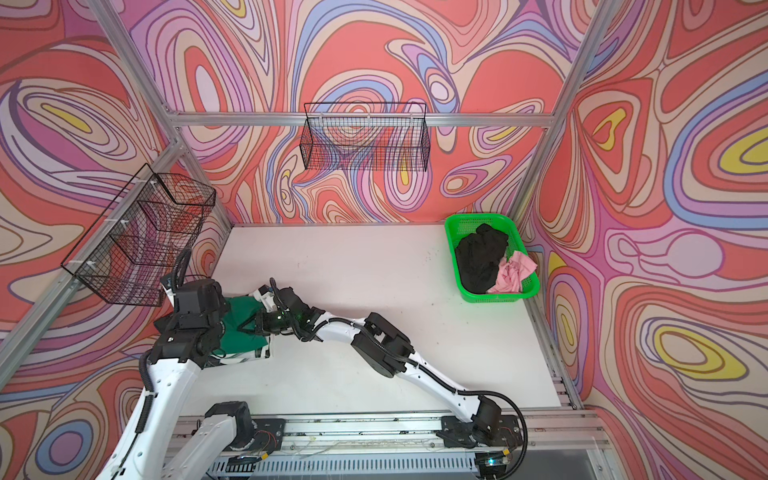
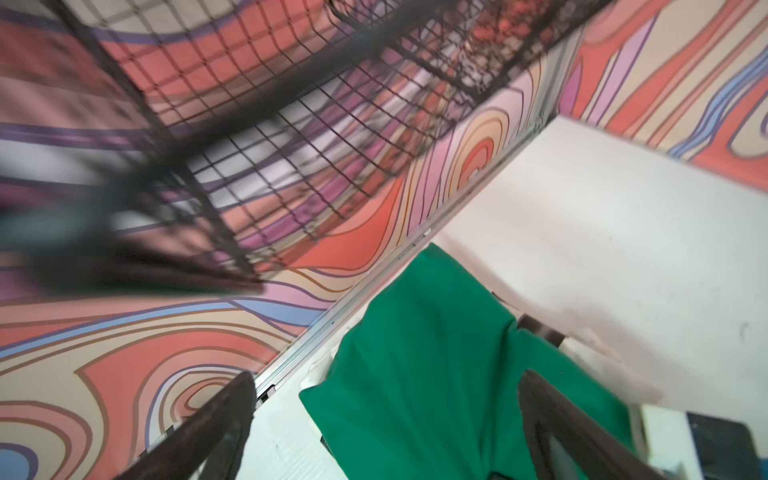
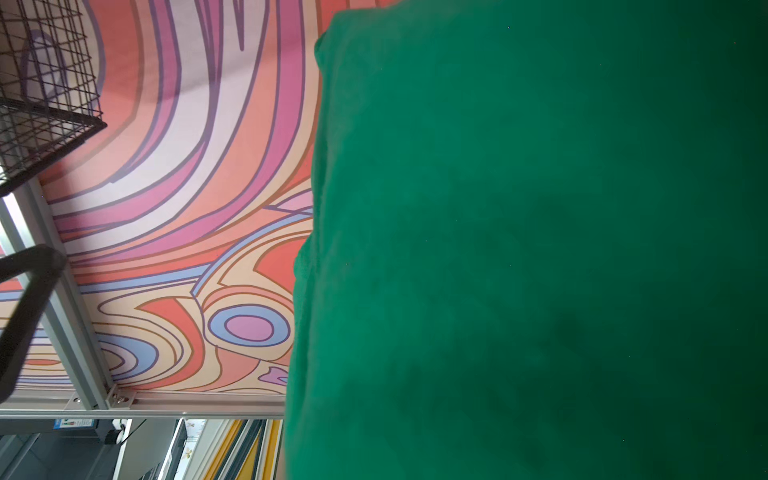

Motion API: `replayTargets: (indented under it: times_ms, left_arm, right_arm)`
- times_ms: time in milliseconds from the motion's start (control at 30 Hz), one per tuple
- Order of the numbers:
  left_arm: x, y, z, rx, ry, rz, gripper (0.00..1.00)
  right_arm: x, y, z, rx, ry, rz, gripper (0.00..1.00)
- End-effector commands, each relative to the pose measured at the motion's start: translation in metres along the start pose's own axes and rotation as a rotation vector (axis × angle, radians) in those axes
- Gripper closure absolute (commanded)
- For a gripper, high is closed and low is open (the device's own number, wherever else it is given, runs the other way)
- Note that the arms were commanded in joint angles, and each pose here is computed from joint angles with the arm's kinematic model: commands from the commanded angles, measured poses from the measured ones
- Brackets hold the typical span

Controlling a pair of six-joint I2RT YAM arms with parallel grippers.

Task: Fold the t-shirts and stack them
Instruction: 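Carry the green shirt with both grippers over the folded white shirt, then lower the green shirt onto the white shirt and open both grippers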

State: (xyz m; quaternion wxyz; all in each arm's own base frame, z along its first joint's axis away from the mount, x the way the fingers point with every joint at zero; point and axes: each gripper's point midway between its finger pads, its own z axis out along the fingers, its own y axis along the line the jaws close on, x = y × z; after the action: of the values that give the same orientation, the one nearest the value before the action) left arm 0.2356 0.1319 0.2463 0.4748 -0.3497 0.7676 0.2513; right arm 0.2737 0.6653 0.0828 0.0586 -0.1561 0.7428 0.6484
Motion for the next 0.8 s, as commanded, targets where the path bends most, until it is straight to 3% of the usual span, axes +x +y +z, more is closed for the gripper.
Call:
replayTargets:
  times_ms: [0, 100, 333, 600, 767]
  left_arm:
    - [-0.004, 0.009, -0.008, -0.018, -0.043, -0.066, 0.0]
    - [-0.005, 0.004, -0.011, 0.012, -0.054, -0.057, 0.0]
    - [-0.004, -0.001, -0.015, 0.039, -0.057, -0.056, 0.0]
    - [-0.005, -0.01, -0.019, 0.095, -0.06, -0.067, 0.0]
    - [0.0, -0.032, -0.024, 0.229, -0.023, -0.088, 0.0]
  right_arm:
    - [0.016, -0.014, 0.001, 0.061, 0.015, 0.023, 0.98]
    - [0.012, -0.004, -0.006, 0.082, -0.002, -0.015, 0.67]
    - [-0.013, 0.011, -0.031, 0.122, -0.06, -0.038, 0.33]
    - [-0.023, 0.038, -0.08, 0.195, -0.129, -0.067, 0.23]
    - [-0.036, 0.05, -0.146, 0.34, -0.223, -0.129, 0.21]
